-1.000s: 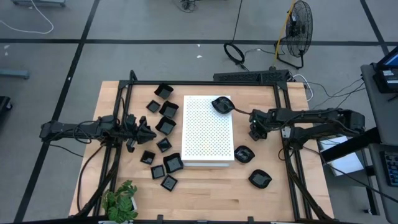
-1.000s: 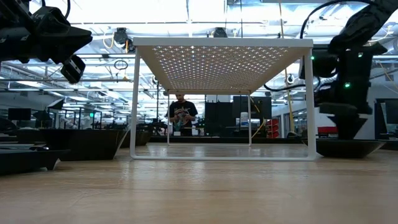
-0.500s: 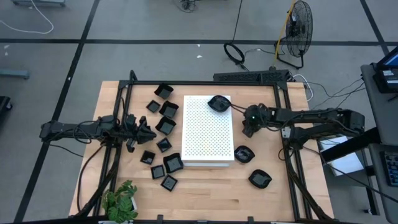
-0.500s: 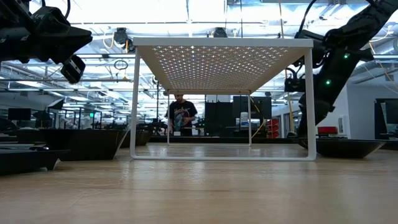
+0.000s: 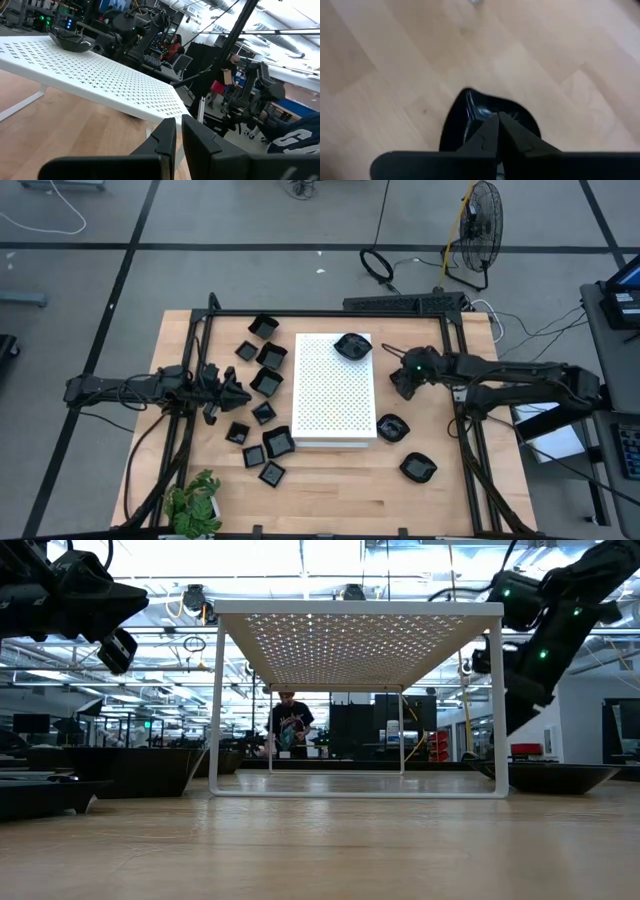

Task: Pick & Place Mini shaped plates
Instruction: Stack the black leaf shaped plate on top of the other black leaf shaped plates on the shelf

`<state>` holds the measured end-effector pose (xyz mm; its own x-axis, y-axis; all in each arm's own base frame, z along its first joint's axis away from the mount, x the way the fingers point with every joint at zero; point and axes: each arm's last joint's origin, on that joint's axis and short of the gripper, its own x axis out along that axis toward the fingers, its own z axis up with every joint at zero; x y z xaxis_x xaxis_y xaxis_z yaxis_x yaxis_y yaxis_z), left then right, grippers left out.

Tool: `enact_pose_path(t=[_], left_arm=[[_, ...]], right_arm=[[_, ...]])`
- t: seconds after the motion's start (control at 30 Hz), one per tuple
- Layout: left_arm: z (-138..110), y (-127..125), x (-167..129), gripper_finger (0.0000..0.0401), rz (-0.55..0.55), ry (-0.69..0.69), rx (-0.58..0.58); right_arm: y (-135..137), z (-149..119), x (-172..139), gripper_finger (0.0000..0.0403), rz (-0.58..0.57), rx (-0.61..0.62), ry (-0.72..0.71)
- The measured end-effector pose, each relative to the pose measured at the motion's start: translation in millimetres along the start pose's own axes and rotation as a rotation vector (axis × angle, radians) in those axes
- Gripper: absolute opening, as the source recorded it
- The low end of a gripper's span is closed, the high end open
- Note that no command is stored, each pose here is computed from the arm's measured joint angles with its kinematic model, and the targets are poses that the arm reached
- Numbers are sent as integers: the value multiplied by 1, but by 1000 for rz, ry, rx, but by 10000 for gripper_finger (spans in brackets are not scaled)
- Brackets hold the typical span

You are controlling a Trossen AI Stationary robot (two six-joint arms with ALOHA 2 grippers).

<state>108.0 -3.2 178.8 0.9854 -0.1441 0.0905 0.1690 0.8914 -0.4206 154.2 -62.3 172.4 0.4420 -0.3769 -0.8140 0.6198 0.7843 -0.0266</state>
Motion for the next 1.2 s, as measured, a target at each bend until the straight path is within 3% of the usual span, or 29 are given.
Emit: enact_pose_path(t=[0.13, 0.33, 0.5, 0.63, 0.83, 1.2], left_arm=[[0, 0, 0, 31, 0, 0, 0], [0, 0, 0, 31, 0, 0, 0], [0, 0, 0, 31, 0, 0, 0], [0, 0, 0, 31, 0, 0, 0], [0, 0, 0, 31, 0, 0, 0], [0, 0, 0, 31, 0, 0, 0]], right_arm=[[-9, 0, -5, 13, -22, 65, -7], [-24, -10, -2, 85, -82, 256, 124], [-26, -17, 5, 145, -56, 292, 165], [-27, -26, 12, 169, -58, 298, 167], [-27, -30, 15, 168, -58, 332, 154], [-27, -29, 16, 123, -52, 304, 140]])
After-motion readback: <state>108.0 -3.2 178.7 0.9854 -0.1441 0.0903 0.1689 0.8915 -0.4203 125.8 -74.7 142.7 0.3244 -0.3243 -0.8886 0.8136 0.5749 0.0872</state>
